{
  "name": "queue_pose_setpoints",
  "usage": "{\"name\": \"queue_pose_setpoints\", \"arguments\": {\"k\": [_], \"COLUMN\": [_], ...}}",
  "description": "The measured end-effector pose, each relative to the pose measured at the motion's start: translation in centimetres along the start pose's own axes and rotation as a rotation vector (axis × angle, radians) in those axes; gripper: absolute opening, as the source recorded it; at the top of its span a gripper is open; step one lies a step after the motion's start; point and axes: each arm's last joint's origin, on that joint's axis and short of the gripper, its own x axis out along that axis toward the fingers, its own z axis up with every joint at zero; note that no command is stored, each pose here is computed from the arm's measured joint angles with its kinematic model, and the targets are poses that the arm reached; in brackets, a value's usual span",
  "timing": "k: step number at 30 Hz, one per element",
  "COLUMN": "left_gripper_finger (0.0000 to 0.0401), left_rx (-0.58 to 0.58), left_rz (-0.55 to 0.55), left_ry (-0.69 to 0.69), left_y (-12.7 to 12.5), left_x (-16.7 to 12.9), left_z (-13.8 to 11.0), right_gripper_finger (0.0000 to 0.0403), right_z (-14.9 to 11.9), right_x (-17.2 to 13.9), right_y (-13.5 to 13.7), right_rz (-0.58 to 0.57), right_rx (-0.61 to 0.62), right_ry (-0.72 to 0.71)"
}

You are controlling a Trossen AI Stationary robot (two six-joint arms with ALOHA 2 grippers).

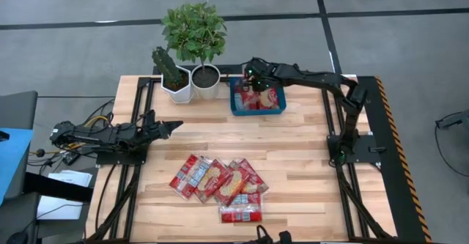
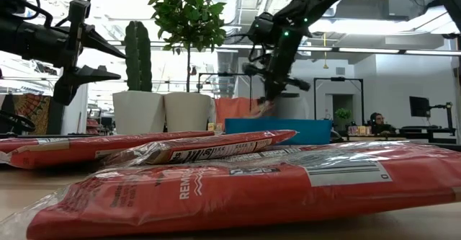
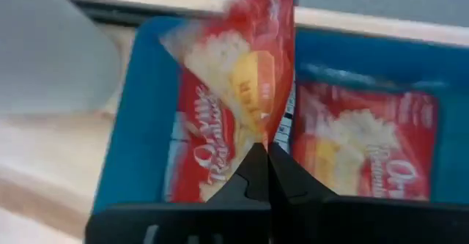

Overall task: Sort popcorn bags into baskets
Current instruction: Put the red popcorn bag into the blue container

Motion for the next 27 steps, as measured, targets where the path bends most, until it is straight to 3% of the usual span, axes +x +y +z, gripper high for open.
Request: {"name": "queue_pose_setpoints", "arguments": {"k": [6, 11, 27], "left_gripper_finger": [0.0183, 0.0183, 0.0183], "left_rx": [0.000, 0.000, 0.000], "left_rz": [-0.001, 0.000, -0.001], "left_ry": [0.000, 0.000, 0.001], "left_y": [0.0, 0.0, 0.0], "left_x": [0.0, 0.0, 0.0], "left_z": [0.0, 0.0, 0.0], "right_gripper_finger": [0.0001, 0.0016, 0.0200], "right_z": [-0.6, -1.0, -1.1], "right_x": [1.7, 2.7, 1.2], "right_y": [0.4, 0.6, 0.3], "right_rz": [0.006, 0.034, 0.065], "right_rx": [0.021, -0.045, -0.296], "right_ry": [0.017, 0.056, 0.121]}}
